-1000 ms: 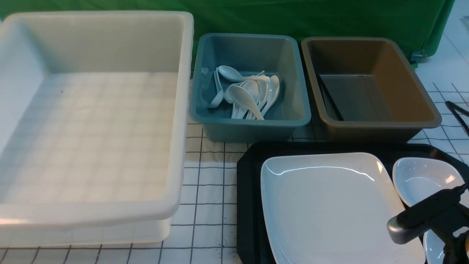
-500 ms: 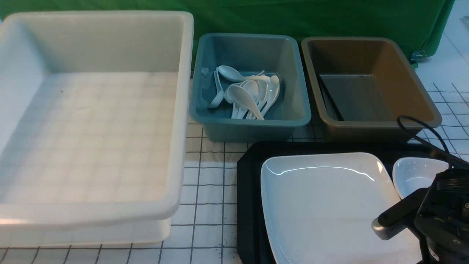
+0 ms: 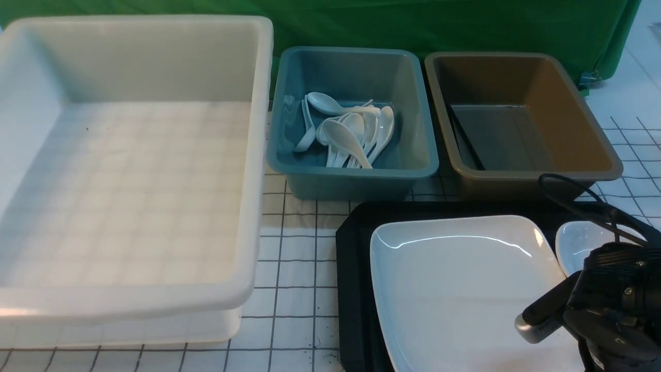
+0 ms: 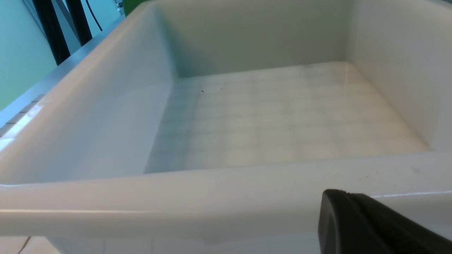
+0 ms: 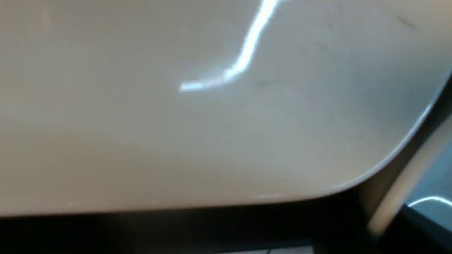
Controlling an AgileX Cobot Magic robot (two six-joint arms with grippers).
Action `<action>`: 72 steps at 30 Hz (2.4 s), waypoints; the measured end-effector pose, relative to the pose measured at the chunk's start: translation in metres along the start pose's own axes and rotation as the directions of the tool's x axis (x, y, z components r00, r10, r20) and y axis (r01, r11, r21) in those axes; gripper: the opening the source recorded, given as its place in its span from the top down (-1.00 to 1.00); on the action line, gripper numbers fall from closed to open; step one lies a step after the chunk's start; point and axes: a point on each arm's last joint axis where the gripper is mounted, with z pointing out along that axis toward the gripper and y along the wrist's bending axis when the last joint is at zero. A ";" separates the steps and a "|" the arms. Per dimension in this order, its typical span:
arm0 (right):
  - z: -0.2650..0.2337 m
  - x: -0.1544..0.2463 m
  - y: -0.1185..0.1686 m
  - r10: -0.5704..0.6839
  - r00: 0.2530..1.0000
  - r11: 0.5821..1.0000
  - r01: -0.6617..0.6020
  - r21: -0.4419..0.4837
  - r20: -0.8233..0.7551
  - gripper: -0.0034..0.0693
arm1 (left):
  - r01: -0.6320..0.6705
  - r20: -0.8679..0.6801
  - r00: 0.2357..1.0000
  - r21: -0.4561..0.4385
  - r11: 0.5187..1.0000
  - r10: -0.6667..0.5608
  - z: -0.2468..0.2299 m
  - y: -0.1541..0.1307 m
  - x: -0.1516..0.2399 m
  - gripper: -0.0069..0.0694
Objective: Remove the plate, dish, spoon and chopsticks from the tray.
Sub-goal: Use the right arm to grab a small plate from the dinner plate, then use the right arm to put the small plate into the large storage box on the left
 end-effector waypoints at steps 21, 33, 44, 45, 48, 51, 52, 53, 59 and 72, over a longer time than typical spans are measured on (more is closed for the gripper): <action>-0.145 0.073 -0.058 0.242 0.877 0.930 -0.088 -0.356 0.415 0.67 | 0.000 0.000 1.000 0.000 1.000 0.000 0.000 0.000 0.000 0.76; -0.287 0.003 -0.025 0.081 0.372 0.713 0.627 -0.315 0.925 0.67 | 0.000 0.000 1.000 0.000 1.000 0.000 0.000 0.000 0.000 0.76; -0.299 -0.136 0.119 -0.301 -0.011 0.507 0.845 0.170 0.954 0.67 | 0.000 0.000 1.000 0.000 1.000 0.000 0.000 0.000 0.000 0.76; -0.293 -0.147 0.129 -0.335 -0.032 0.501 0.840 0.207 0.942 0.67 | 0.000 0.000 1.000 0.000 1.000 0.000 0.000 0.000 0.000 0.76; -0.271 -0.179 0.150 -0.443 -0.069 0.505 0.804 0.312 0.894 0.67 | 0.000 0.000 1.000 0.000 1.000 0.000 0.000 0.000 0.000 0.76; -0.245 -0.200 0.164 -0.515 -0.061 0.498 0.791 0.357 0.855 0.67 | 0.000 0.000 1.000 0.000 1.000 0.000 0.000 0.000 0.000 0.76; -0.240 -0.203 0.167 -0.530 -0.057 0.491 0.793 0.361 0.846 0.67 | 0.000 0.000 1.000 0.000 1.000 0.000 0.000 0.000 0.000 0.76; -0.234 -0.206 0.170 -0.546 -0.052 0.482 0.796 0.365 0.836 0.67 | 0.000 0.000 1.000 0.000 1.000 0.000 0.000 0.000 0.000 0.76; -0.226 -0.208 0.174 -0.586 -0.054 0.459 0.800 0.385 0.809 0.64 | 0.000 0.000 1.000 0.000 1.000 0.000 0.000 0.000 0.000 0.76; -0.229 -0.204 0.172 -0.591 -0.036 0.453 0.812 0.369 0.806 0.08 | 0.000 0.000 1.000 0.000 1.000 0.000 0.000 0.000 0.000 0.76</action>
